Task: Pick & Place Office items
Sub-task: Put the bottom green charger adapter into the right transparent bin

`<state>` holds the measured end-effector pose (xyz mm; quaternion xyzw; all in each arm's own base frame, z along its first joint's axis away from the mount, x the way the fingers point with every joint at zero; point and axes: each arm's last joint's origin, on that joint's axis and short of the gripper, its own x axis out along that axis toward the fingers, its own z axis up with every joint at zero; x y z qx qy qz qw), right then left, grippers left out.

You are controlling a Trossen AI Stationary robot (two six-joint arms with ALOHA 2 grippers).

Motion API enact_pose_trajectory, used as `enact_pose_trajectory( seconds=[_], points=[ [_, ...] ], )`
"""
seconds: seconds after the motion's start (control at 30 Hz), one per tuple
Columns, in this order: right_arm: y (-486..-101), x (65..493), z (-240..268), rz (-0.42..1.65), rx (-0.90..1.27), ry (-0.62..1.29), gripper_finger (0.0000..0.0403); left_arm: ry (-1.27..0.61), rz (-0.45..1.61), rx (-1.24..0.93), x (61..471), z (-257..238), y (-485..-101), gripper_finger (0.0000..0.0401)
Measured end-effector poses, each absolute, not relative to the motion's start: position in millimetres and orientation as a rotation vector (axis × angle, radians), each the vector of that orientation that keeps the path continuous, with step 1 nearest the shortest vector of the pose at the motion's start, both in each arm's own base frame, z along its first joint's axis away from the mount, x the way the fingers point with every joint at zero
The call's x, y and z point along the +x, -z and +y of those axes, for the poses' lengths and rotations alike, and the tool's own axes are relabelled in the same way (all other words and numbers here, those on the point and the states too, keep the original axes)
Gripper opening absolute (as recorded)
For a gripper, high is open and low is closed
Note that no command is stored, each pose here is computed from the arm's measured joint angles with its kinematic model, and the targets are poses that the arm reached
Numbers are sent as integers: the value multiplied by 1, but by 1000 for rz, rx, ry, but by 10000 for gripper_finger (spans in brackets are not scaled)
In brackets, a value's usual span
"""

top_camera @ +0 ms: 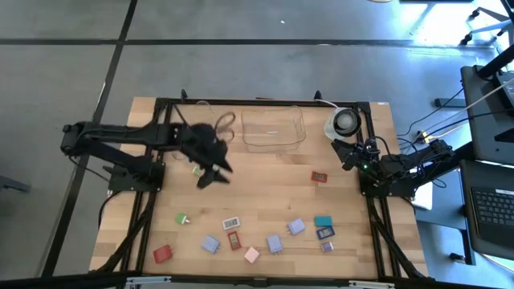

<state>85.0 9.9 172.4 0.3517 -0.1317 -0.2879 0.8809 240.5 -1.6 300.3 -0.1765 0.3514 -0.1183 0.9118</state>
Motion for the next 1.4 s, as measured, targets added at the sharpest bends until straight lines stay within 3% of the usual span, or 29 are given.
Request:
enact_pose_trajectory(
  seconds=[0.27, 0.5, 0.73, 0.97, 1.13, 1.4],
  points=[
    [-172, 86, 11, -274, 772, 563, 258, 365, 980, -337, 221, -52, -287, 217],
    [-173, 86, 12, -266, 816, 506, 258, 297, 1226, -31, 188, -79, -271, 217],
    [-173, 86, 12, -267, 821, 505, 258, 371, 1271, 83, 173, -103, -252, 219],
    [-173, 86, 12, -267, 821, 506, 258, 313, 1376, 14, 152, -115, -207, 219],
    [-172, 86, 12, -271, 820, 516, 258, 253, 1350, 43, 144, -120, -194, 219],
    [-172, 86, 12, -271, 820, 516, 258, 324, 1326, 41, 134, -130, -172, 219]
  ],
)
